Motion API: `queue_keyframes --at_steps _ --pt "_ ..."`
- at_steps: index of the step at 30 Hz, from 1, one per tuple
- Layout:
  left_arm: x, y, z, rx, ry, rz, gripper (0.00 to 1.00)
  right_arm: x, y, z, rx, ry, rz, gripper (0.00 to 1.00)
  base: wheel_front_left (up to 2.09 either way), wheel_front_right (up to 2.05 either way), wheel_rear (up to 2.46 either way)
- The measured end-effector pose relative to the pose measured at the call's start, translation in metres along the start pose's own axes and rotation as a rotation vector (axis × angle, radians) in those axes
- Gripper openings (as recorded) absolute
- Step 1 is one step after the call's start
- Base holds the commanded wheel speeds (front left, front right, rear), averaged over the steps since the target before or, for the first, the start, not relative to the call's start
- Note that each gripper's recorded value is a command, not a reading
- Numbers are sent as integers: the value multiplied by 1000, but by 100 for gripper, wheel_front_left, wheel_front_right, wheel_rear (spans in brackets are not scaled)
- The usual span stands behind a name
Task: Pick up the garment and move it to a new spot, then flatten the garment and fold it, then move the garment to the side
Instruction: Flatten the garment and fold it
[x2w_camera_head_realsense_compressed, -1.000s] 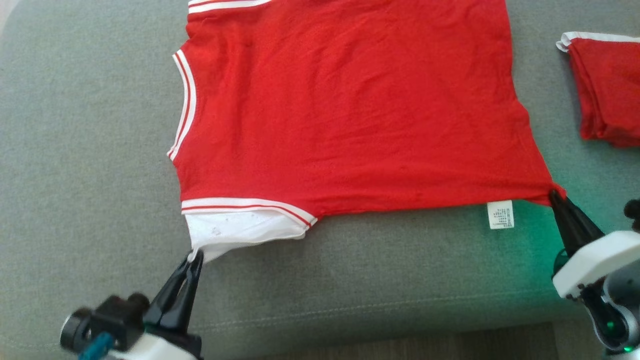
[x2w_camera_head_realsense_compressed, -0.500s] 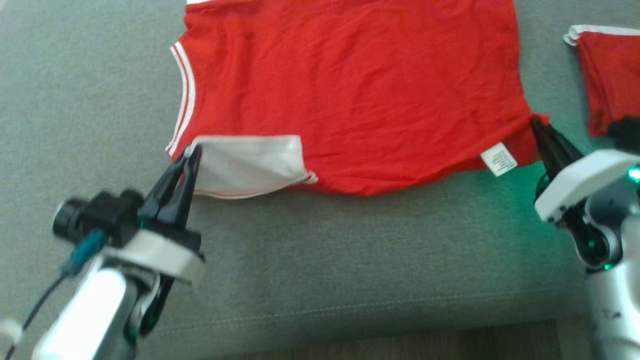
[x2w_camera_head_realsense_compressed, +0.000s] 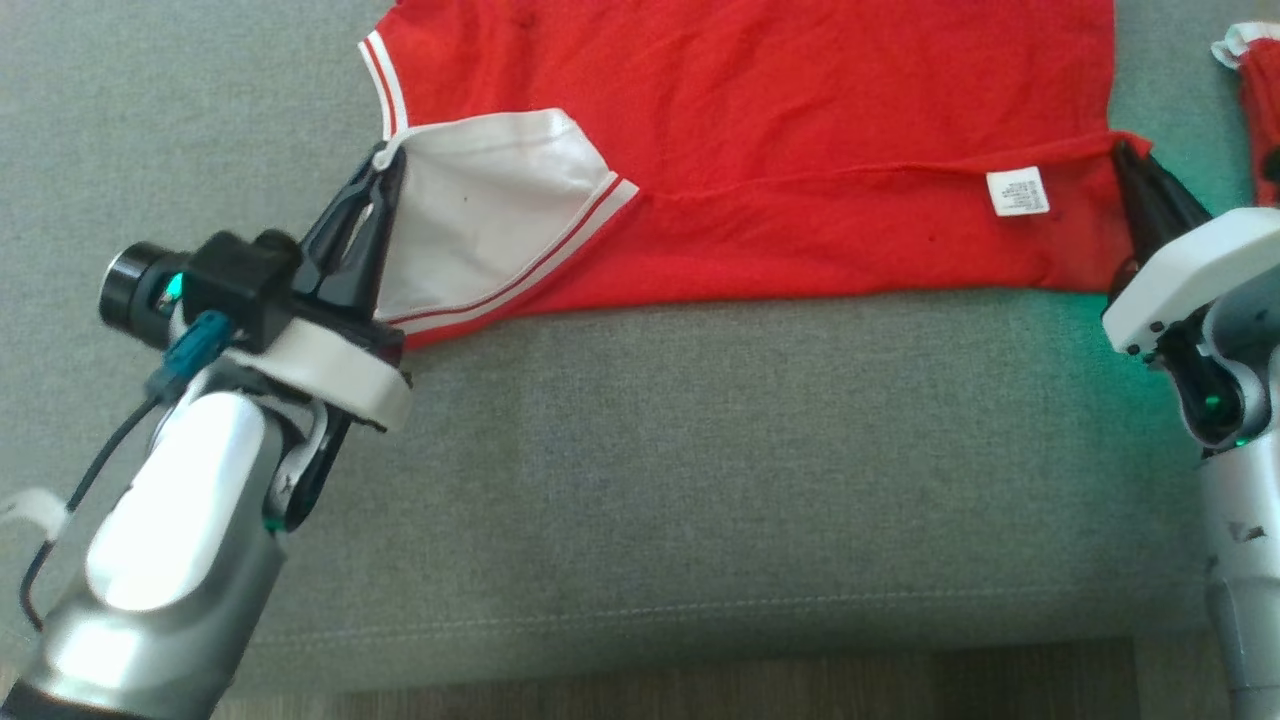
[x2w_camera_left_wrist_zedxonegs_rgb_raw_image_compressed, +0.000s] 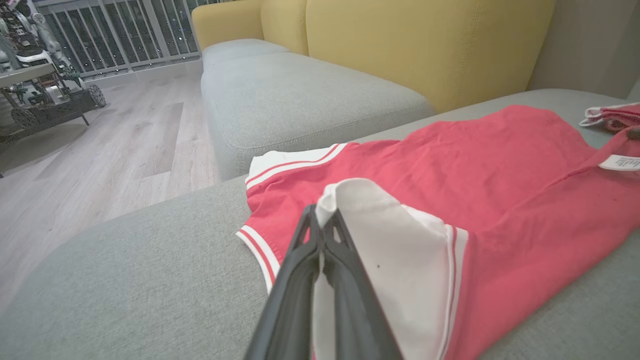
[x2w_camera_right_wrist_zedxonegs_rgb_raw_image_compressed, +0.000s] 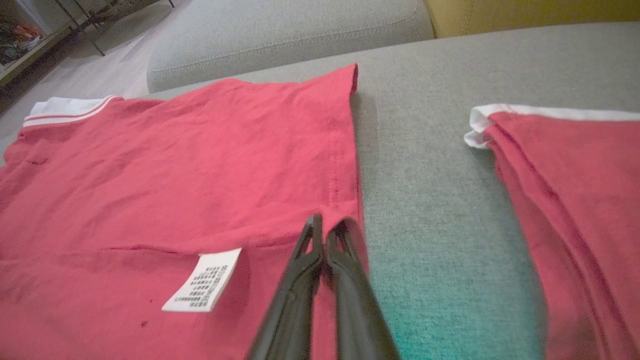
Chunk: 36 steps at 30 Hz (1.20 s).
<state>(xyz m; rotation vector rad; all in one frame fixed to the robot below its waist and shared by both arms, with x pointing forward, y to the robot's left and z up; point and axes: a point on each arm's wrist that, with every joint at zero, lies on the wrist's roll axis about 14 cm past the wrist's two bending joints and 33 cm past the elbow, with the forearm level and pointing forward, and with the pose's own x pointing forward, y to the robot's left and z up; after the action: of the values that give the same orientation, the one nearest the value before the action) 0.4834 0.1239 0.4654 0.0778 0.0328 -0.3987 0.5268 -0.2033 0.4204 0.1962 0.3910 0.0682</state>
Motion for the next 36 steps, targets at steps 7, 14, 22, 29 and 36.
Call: queue_keyframes --at_steps 7,14,22,29,36 --pt "22 -4 11 15 -37 -16 0 8 -2 -11 -6 21 -8 11 0 0 0" --pt "26 2 32 14 -110 28 100 6 1 3 20 -50 -4 100 0 0 0" --pt "-15 6 -6 -78 -4 129 100 -15 8 -3 79 -87 8 100 0 0 0" --pt "-58 -21 -62 -193 177 165 100 -30 17 -8 115 -95 20 100 0 0 0" --pt "-59 -17 -77 -218 235 202 100 -27 21 -14 136 -75 27 100 0 0 0"
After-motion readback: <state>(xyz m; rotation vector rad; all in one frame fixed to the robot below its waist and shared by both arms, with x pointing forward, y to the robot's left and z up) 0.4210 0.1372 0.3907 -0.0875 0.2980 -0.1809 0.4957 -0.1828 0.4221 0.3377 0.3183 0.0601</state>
